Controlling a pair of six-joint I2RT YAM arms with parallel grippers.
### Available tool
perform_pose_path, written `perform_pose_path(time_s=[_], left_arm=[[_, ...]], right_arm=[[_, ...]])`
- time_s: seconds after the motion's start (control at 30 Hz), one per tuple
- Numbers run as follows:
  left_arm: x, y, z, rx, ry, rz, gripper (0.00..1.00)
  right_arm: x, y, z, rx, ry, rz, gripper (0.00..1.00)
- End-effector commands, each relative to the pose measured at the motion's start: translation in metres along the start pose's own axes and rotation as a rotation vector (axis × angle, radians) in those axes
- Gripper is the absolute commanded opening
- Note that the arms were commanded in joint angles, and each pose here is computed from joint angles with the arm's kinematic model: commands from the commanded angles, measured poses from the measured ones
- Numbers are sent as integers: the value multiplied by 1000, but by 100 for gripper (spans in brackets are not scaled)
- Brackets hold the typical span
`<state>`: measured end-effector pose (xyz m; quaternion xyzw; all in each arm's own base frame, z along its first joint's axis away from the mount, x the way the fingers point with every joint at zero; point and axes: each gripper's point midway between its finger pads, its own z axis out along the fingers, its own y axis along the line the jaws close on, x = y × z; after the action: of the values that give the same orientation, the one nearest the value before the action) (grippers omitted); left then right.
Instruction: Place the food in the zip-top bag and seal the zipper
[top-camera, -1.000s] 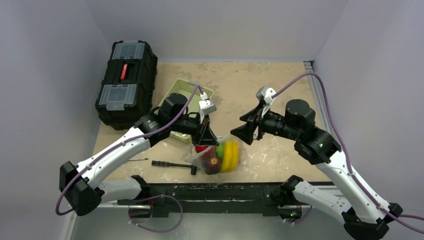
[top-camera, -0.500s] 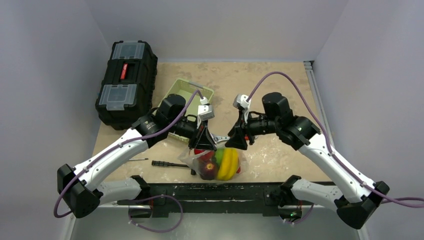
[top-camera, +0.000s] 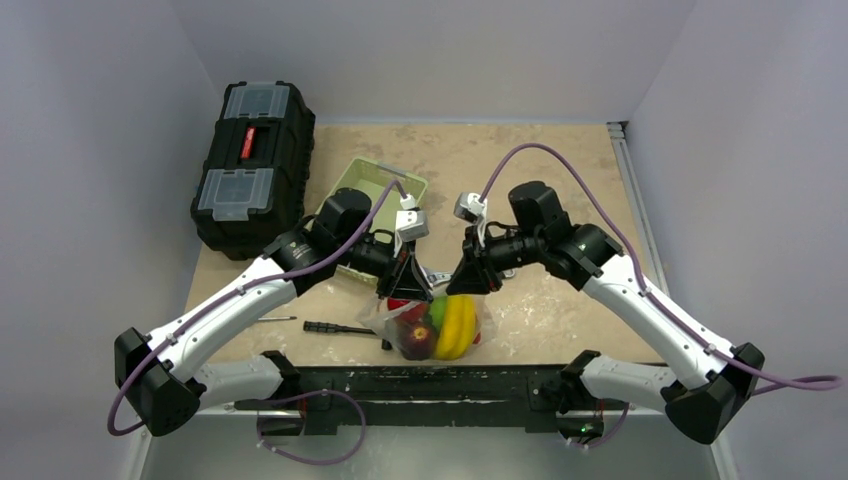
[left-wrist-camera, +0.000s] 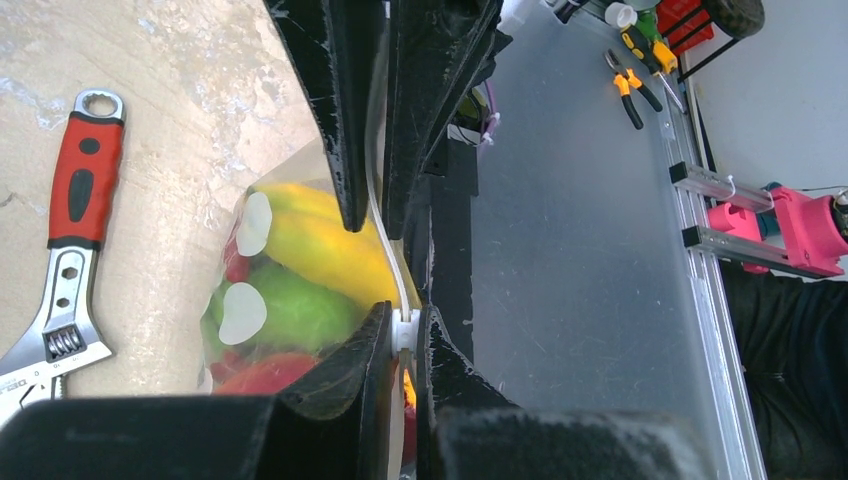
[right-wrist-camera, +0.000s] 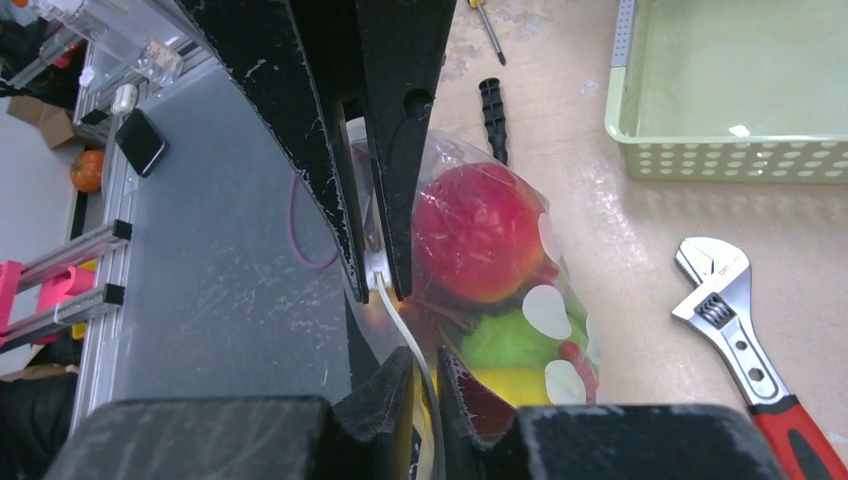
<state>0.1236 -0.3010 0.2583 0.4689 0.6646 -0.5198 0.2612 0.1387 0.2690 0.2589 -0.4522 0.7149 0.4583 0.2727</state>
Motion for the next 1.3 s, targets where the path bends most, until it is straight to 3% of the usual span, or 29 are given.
perform_pose_path(time_s=[0.0,0.13,0.4,0.6,0.73,0.83,0.97,1.0,1.07,1.13,1.2,1.27], left_arm=[[-18,-7,-4,18,-37,35,0],[-17,-2,-4,-11,-22,5,0],[-18,4,-7,-74,-22,-29,0],[-16,11,-6,-107,-9,-69,0],[-11,14,-7,-125,6,-89,0],[-10,14,-6,-122,5,-90,0],[-13,13,-3,-97,-9,-91,0],[-13,13,-1,-85,-6,-95,0],[-14,11,1,-62,-1,-98,0],[-14,11,2,-49,4,-103,0],[-13,10,3,-37,8,-104,0],[-14,8,4,-23,8,-102,0]], right_arm=[[-16,1,0,3,-40,-21,1],[-12,-25,-2,170,-43,60,0],[-15,-107,-83,901,-229,244,0],[-2,-127,-132,1209,-356,388,0],[8,-129,-152,1304,-434,453,0],[-6,-116,-148,1201,-485,379,0],[-43,-58,-106,756,-473,103,0],[-49,-40,-95,638,-456,44,10],[-57,-10,-79,448,-433,-30,40],[-57,5,-67,334,-401,-72,59],[-52,12,-54,245,-353,-94,67],[-46,12,-43,190,-298,-98,69]])
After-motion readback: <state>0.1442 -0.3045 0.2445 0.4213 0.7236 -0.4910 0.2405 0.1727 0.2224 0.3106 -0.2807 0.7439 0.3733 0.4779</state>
